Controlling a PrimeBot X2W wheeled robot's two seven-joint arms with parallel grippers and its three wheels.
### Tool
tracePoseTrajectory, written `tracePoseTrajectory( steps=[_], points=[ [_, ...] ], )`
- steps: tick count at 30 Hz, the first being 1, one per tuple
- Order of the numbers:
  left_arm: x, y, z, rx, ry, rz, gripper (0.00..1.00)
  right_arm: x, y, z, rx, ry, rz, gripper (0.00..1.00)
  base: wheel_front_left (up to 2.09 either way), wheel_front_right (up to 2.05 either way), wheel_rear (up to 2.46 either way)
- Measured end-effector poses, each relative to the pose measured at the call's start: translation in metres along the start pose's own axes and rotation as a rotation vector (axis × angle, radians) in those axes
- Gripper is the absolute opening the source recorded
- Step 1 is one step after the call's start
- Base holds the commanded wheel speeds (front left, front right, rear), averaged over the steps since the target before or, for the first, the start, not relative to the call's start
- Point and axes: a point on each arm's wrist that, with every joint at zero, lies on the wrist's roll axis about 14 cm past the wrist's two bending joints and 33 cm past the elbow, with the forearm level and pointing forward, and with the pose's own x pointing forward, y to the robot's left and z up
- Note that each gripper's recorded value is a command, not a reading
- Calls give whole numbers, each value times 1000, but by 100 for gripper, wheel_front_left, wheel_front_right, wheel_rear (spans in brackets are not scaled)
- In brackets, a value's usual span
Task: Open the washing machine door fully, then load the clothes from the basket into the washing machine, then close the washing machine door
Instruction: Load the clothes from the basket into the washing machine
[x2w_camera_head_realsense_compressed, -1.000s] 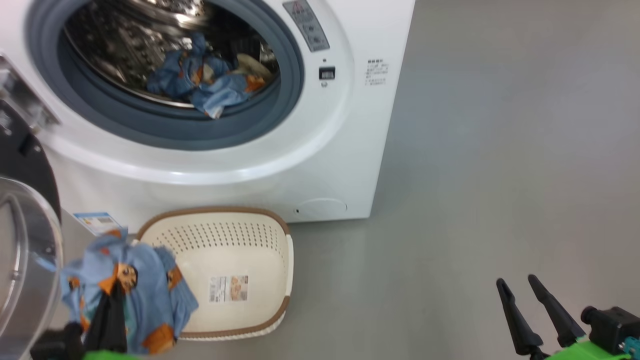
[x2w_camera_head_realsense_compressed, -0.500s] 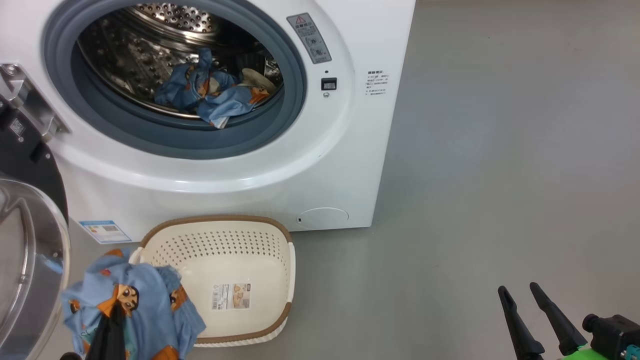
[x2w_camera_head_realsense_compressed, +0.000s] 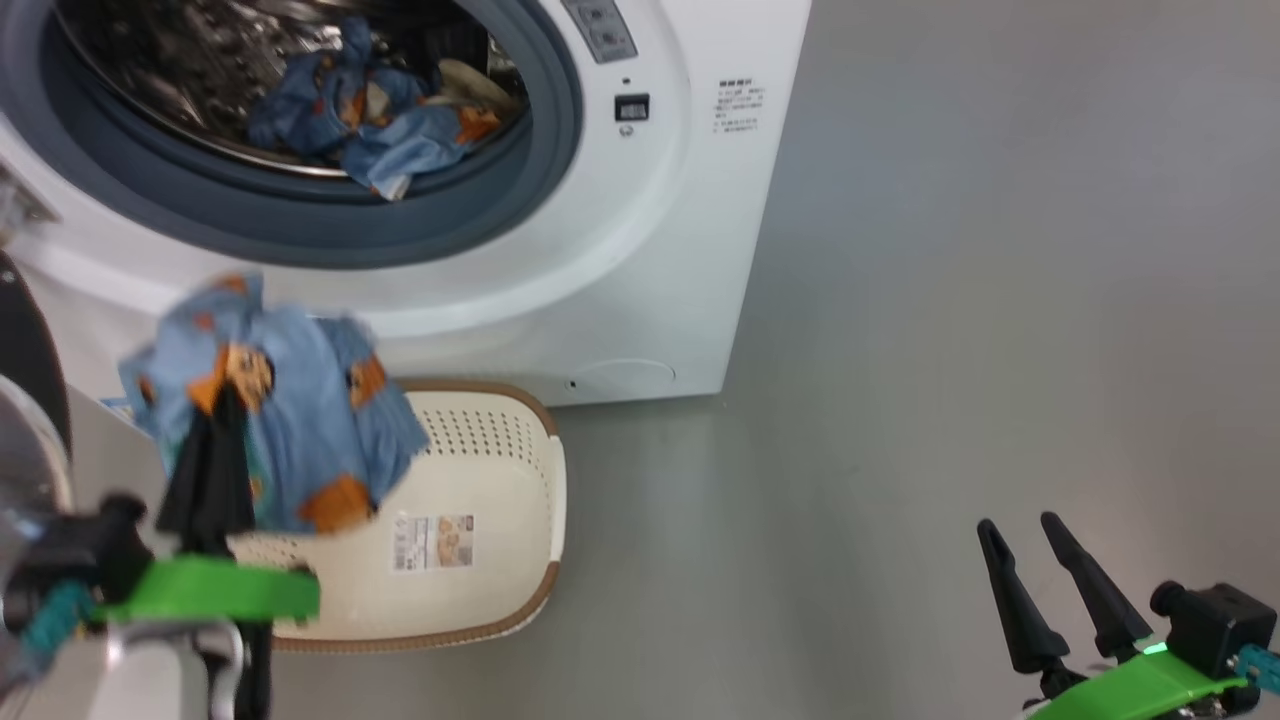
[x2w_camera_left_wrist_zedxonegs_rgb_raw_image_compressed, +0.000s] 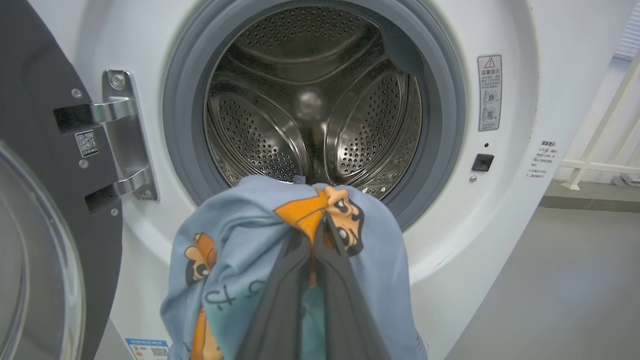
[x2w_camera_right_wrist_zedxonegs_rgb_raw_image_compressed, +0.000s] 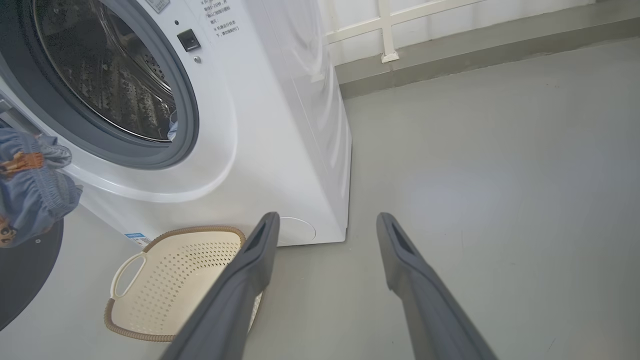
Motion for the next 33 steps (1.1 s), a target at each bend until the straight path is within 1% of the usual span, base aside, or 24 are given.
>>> tracePoseTrajectory(
  steps=[4,9,14,20,24,26,29,33],
  points=[
    [47,-8,13,10,-52,-43,0,11,-1,-3,9,5,-9,100,0,0,0],
    [101,-12,15,23,-68,-74,0,25,-1,-9,26,15,-20,100,0,0,0],
    [144,-15,-4,46,-19,-100,0,33,-7,-15,35,24,-48,100,0,0,0],
    [183,-21,-36,72,65,-128,0,37,-20,-19,33,34,-93,100,0,0,0],
    [207,-24,-44,91,78,-138,0,39,-23,-20,37,32,-110,100,0,0,0],
    [219,-30,-45,81,72,-146,0,38,-25,-21,37,37,-123,100,0,0,0],
    [239,-40,-31,92,16,-169,0,37,-30,-22,28,41,-137,100,0,0,0],
    [264,-40,8,97,-116,-158,0,38,-32,-21,24,42,-145,100,0,0,0]
  ],
)
